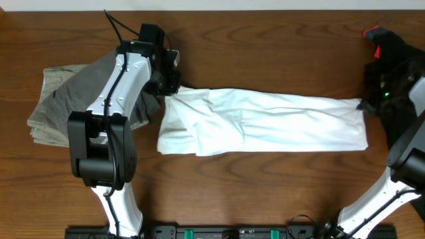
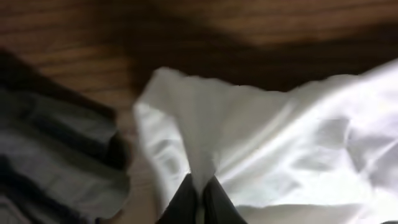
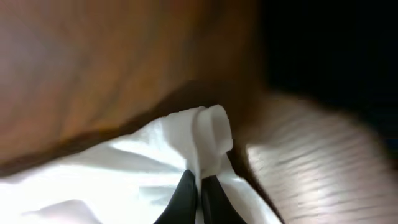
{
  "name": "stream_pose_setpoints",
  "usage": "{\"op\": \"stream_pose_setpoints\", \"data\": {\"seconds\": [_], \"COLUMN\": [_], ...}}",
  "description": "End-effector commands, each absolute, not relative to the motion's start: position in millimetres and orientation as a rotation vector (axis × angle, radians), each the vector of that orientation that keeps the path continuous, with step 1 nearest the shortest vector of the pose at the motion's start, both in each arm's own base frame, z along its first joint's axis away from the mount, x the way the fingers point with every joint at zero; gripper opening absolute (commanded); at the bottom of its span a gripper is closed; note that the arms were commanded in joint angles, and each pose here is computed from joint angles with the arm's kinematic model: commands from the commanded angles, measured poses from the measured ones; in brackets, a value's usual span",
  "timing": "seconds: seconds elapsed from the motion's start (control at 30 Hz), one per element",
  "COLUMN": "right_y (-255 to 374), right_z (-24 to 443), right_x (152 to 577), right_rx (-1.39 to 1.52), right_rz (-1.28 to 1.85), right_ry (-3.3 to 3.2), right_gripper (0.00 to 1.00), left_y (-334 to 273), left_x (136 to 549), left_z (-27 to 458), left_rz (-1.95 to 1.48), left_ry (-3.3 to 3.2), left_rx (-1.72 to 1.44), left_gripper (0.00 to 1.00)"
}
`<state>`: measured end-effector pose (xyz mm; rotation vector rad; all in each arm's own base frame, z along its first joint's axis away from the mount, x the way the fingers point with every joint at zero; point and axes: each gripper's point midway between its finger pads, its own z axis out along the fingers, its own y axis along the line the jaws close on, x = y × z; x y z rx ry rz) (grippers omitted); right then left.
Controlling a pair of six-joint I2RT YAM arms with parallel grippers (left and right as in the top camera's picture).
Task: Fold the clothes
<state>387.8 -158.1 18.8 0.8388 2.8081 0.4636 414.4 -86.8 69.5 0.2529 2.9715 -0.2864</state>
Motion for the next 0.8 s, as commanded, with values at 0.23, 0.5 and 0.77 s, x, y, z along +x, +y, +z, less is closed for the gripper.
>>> {"op": "stream_pose_setpoints", "data": {"seconds": [0.23,0.5,0.77], "right_y": [-186.3,-193.5,-202.5], "right_z": [36.6,36.9,33.7], "right_x": [407.3,402.3,377.0], "right_rx": [0.84,0.87,0.921], "right_rz": [0.469,0.468,0.497], "right_ry": [2.689,2.684,2.725], "right_gripper": [0.01,0.4,0.57], "left_y": [-65.8,-53.3,-53.1], "left_x": [418.0,417.9,413.3], "left_z": [71.6,74.9,111.7], "left_rz": [-0.119,-0.011,-0.037], "left_ry": [2.972,2.97,2.906], "left_rx": [0.237,0.229,0.192], "left_gripper": [0.06,0.57,0.6]}}
